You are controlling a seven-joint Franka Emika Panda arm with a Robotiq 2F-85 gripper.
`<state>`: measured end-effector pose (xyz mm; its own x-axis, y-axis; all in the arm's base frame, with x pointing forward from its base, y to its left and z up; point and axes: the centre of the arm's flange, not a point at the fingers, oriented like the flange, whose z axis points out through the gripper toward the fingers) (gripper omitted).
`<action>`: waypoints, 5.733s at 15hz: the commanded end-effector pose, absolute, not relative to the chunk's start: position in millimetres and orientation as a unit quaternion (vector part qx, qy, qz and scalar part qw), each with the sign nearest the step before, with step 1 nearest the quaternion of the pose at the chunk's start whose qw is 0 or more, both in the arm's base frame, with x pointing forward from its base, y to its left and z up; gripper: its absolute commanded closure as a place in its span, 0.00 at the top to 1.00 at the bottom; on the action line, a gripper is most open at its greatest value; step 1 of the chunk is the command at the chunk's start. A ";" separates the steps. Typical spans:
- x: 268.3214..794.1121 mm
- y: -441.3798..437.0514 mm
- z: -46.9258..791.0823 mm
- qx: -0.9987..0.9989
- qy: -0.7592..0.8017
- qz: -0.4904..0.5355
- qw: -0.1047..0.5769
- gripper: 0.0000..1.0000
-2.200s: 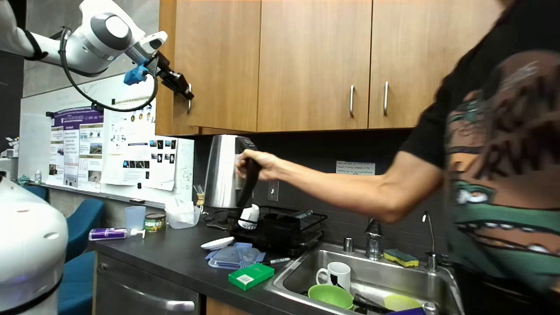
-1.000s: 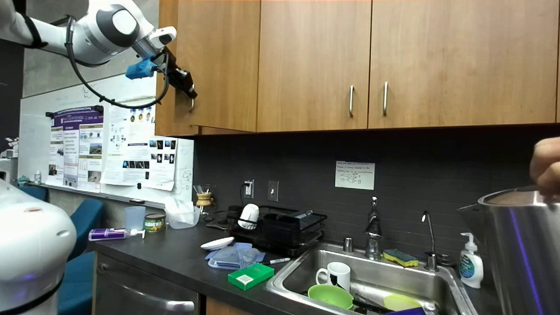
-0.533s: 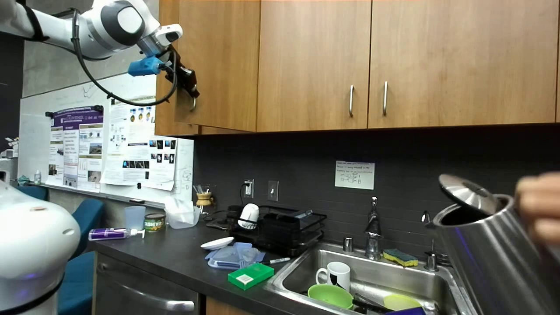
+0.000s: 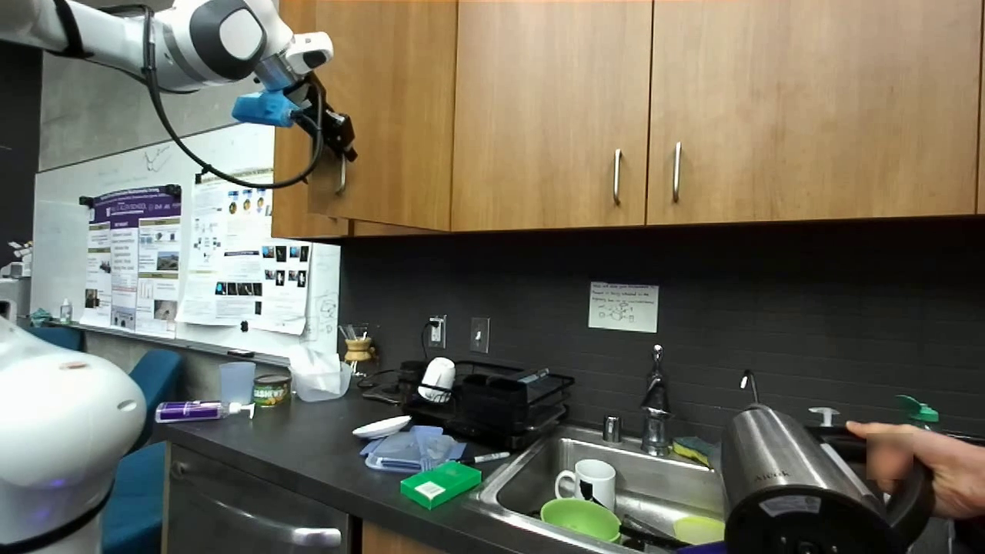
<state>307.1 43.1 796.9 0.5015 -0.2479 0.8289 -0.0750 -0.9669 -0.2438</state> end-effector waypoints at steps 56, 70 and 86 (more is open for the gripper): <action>224.6 56.0 857.1 -0.656 0.050 -0.733 0.175 1.00; 153.3 81.3 857.3 -0.615 -0.008 -0.768 0.179 1.00; 126.4 228.2 844.8 -0.530 -0.199 -0.824 0.024 0.74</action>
